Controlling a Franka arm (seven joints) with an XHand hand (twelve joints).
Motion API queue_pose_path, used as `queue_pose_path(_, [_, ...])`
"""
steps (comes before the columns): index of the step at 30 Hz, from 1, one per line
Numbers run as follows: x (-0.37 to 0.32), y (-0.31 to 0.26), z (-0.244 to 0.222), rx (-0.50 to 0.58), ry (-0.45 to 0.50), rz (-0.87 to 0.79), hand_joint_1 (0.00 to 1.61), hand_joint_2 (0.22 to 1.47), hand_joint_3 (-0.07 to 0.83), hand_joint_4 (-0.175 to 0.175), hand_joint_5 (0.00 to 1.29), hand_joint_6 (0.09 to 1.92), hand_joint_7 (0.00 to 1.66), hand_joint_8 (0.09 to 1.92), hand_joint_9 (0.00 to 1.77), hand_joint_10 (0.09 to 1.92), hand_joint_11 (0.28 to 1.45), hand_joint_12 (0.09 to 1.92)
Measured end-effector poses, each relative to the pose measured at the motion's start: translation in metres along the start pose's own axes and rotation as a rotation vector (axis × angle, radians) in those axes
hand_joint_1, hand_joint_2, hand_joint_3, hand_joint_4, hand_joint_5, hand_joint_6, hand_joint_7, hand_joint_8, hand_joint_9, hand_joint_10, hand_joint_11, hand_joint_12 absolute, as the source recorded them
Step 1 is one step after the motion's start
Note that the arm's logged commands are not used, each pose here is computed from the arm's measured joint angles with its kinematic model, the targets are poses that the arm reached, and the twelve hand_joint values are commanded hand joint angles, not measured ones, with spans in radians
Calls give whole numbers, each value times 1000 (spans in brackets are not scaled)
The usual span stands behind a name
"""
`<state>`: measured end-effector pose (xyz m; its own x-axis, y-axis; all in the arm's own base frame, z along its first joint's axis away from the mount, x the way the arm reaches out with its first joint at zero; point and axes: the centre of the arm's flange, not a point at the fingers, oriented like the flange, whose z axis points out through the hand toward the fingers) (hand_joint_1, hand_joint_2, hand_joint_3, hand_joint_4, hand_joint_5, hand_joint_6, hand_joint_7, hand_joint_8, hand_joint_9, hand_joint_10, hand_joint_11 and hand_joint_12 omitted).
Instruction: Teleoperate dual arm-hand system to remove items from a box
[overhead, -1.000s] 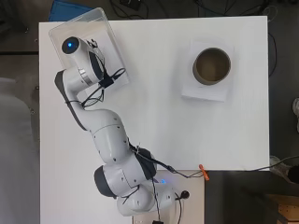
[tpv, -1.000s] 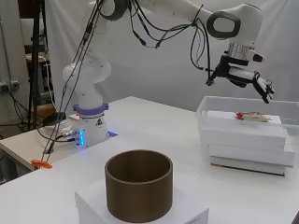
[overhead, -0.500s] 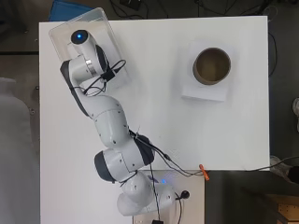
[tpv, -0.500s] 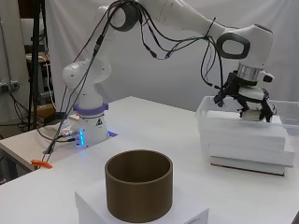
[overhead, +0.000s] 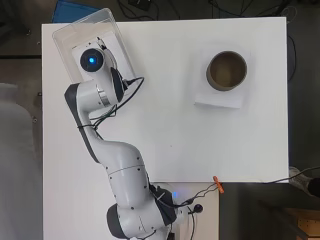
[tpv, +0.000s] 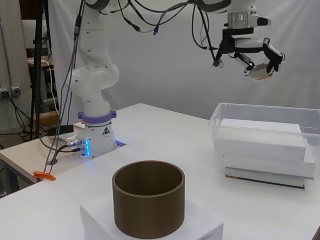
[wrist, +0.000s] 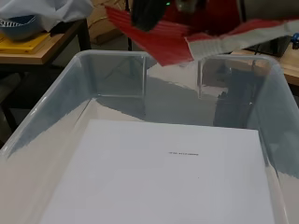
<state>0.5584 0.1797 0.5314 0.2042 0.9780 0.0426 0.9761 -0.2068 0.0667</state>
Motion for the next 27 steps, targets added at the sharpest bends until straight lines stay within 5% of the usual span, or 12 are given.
queue_pose_path(4, [-32, 0, -11, -16, 13, 53, 1347, 1170, 0, -175, 877, 1182, 727, 1167, 908, 1243, 594, 897])
queue_pose_path(6, [-76, 19, -13, -34, 15, 88, 1113, 1158, 1, 52, 889, 1131, 771, 529, 904, 584, 602, 595])
queue_pose_path(8, [-157, 33, -17, -42, 17, 184, 1028, 1144, 0, 145, 914, 1080, 848, 147, 974, 170, 677, 320])
queue_pose_path(10, [-260, 39, -18, -37, 40, 321, 1239, 1139, 21, -59, 871, 1126, 909, 87, 903, 776, 749, 217])
queue_pose_path(11, [-303, 38, -20, -38, 54, 375, 1295, 1152, 13, -116, 845, 1159, 922, 87, 865, 978, 767, 197])
queue_pose_path(13, [-414, 21, -37, -74, 74, 514, 1337, 1176, 5, -162, 796, 1223, 931, 87, 812, 1175, 781, 181])
queue_pose_path(15, [-480, -3, -58, -118, 61, 612, 1500, 1116, 0, -18, 752, 583, 915, 87, 857, 1172, 783, 169])
queue_pose_path(19, [-522, -17, -70, -141, 69, 651, 1363, 1187, 5, -159, 751, 1209, 930, 87, 782, 1260, 782, 143])
queue_pose_path(20, [-525, -12, -62, -129, 77, 641, 1358, 1172, 2, -166, 789, 1250, 885, 385, 866, 1165, 788, 138])
queue_pose_path(21, [-527, -2, -48, -107, 89, 622, 1256, 1169, 2, -80, 757, 923, 837, 386, 900, 818, 787, 130])
queue_pose_path(23, [-528, 17, -13, -52, 98, 598, 1134, 1166, 1, 17, 652, 309, 781, 151, 939, 266, 769, 96])
queue_pose_path(27, [-542, 35, 45, 38, 89, 600, 1111, 1171, 2, 57, 607, 87, 773, 87, 952, 87, 736, 87])
